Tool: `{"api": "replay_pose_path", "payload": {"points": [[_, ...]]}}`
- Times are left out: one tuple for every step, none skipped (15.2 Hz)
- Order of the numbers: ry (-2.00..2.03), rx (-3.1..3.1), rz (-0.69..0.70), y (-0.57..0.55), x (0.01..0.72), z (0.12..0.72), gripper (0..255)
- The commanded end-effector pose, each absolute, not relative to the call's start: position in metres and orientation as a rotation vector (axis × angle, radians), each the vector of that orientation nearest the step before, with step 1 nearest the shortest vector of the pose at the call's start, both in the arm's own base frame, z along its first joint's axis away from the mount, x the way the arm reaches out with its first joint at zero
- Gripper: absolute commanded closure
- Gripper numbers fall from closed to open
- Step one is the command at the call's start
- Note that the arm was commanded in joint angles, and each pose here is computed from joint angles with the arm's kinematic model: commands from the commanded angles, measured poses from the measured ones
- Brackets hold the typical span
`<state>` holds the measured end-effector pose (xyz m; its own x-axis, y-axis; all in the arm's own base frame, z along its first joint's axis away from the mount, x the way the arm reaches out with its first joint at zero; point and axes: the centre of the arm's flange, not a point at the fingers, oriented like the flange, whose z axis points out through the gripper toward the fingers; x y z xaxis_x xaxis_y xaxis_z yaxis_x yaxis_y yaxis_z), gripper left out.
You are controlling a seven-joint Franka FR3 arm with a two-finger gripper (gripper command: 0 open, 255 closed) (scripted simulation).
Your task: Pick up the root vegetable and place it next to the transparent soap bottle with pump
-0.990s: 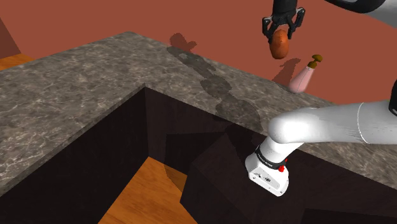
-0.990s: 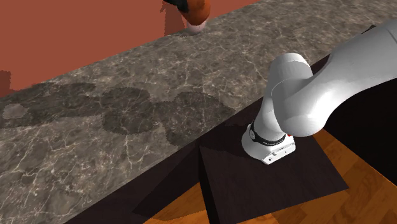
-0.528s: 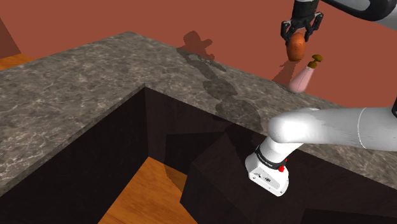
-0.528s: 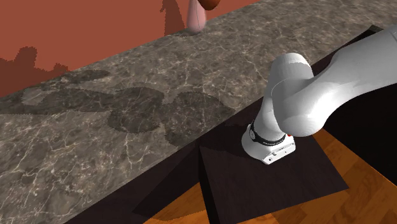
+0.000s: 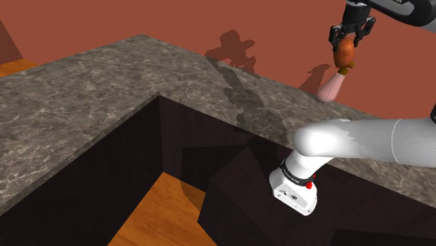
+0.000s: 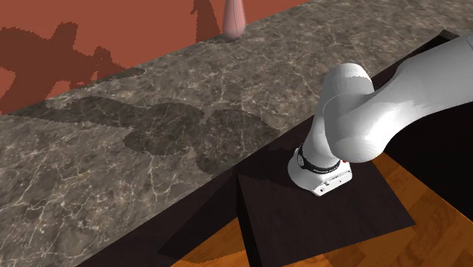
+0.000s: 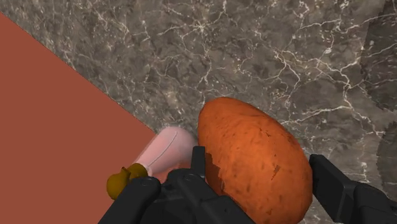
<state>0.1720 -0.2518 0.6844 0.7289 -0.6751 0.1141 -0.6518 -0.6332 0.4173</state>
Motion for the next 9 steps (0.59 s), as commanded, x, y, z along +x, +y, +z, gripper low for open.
{"api": "replay_pose_path", "payload": {"points": [[-1.014,2.498,-0.074,-0.275,0.157,0.684,255],[-1.014,2.498,-0.074,-0.286,0.15,0.684,255],[-1.014,2.498,-0.074,-0.298,0.143,0.684,255],[-1.014,2.498,-0.074,-0.309,0.136,0.684,255],[-1.014,2.498,-0.074,-0.32,0.129,0.684,255],[-1.014,2.498,-0.074,-0.331,0.122,0.684,255],[-1.014,2.498,-0.074,-0.342,0.115,0.684,255],[-1.014,2.498,-0.074,-0.354,0.108,0.684,255],[-1.014,2.498,-0.074,-0.365,0.101,0.684,255]]}}
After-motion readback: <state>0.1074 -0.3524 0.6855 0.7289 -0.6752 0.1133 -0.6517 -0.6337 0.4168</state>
